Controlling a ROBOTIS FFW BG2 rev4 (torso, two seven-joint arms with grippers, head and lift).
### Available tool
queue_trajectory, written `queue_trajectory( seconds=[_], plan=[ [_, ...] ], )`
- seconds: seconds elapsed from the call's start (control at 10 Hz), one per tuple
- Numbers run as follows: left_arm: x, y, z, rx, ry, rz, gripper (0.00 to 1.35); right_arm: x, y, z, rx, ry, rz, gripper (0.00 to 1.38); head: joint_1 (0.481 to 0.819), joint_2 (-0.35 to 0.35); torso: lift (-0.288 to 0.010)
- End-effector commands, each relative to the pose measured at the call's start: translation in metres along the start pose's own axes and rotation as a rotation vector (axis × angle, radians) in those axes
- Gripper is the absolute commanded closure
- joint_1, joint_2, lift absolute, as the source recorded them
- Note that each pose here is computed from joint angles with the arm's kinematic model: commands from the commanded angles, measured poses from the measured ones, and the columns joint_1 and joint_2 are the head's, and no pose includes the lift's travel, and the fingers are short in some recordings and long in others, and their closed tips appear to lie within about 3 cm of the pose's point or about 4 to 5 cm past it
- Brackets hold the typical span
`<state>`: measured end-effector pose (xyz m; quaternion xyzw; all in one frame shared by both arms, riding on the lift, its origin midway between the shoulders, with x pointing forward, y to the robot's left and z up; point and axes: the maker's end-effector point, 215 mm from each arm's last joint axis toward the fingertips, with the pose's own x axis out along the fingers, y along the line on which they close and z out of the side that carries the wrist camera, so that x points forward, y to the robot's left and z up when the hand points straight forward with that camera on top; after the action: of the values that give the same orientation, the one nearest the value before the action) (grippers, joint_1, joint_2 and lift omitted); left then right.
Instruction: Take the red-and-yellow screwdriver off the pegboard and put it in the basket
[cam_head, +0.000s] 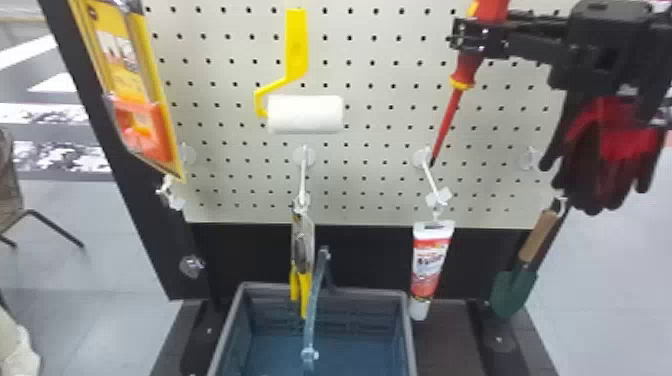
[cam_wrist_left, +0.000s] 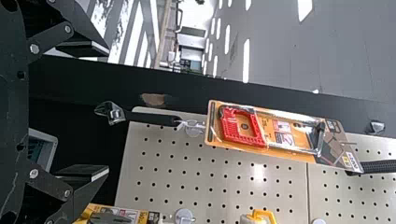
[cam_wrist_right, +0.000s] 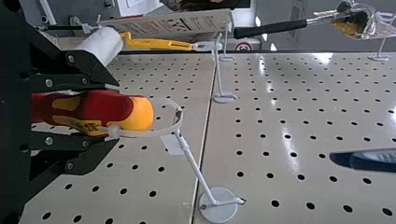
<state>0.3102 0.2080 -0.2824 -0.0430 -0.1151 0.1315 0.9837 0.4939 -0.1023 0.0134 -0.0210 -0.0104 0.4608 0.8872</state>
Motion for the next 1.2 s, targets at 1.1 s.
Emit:
queue_trajectory(
  seconds=[1.1],
  plan=[
    [-0.001,0.002,-0.003,0.000,0.008,0.002,0.39,0.000,0.006,0.011,-0.021,-0.020,0.004,1.21,0.549,0.000,-0.100]
  ],
)
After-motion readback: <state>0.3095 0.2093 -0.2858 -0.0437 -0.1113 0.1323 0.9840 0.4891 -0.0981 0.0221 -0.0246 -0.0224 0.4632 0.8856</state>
